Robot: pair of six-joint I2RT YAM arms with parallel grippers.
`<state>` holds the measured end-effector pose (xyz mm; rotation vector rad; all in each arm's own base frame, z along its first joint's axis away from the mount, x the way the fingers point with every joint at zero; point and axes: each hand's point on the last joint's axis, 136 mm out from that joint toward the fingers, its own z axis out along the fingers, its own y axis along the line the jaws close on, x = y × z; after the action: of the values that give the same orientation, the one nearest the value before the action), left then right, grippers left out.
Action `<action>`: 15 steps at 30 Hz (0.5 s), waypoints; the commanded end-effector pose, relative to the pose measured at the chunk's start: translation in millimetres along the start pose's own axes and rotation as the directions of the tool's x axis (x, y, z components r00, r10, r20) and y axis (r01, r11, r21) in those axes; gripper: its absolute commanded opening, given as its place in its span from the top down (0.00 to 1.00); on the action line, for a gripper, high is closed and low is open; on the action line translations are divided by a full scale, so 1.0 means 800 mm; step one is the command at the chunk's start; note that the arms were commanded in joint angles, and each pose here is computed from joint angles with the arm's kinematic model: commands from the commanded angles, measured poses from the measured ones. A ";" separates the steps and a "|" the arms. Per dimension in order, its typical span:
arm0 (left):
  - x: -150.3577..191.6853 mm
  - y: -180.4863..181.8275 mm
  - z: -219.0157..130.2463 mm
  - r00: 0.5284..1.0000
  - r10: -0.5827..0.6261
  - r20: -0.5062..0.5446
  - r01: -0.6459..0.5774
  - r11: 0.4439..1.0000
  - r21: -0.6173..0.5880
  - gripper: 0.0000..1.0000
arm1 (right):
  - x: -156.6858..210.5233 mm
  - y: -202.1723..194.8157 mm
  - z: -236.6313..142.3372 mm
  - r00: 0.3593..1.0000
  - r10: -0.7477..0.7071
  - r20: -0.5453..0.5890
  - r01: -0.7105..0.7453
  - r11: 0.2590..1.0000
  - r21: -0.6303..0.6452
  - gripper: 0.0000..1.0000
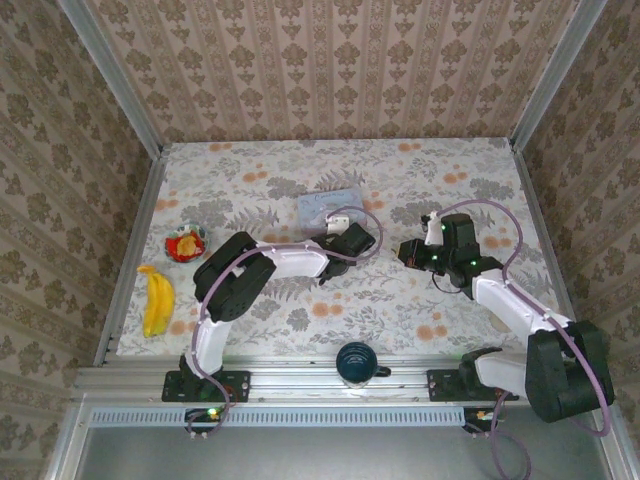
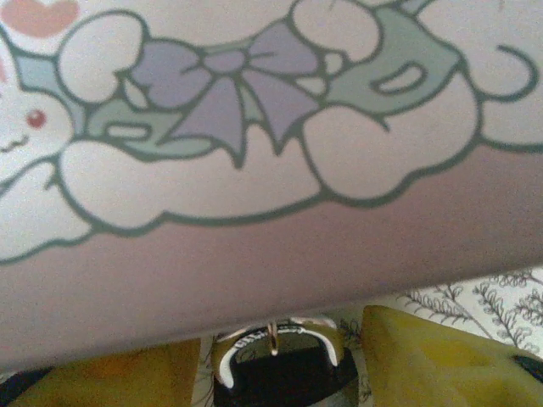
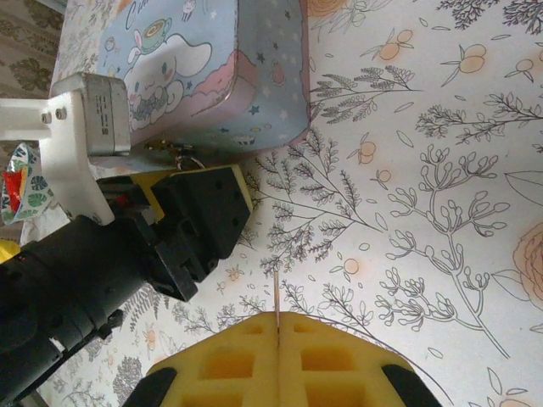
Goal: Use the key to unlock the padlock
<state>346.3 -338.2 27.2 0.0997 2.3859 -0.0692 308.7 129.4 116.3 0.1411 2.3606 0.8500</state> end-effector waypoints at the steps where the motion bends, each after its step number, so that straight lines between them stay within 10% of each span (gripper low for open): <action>1: -0.013 -0.006 0.007 0.999 0.009 0.049 -0.010 1.000 0.011 0.48 | -0.006 -0.001 -0.007 0.999 -0.009 0.044 0.009 1.000 0.005 1.00; 15: -0.027 0.007 0.027 0.992 -0.001 0.127 0.008 0.999 -0.054 0.49 | -0.007 -0.002 -0.011 0.997 -0.015 0.072 0.014 1.000 0.008 1.00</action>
<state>364.8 -346.8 27.8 0.0919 2.2987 -0.0897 305.3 125.2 120.1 0.1452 2.3257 0.8293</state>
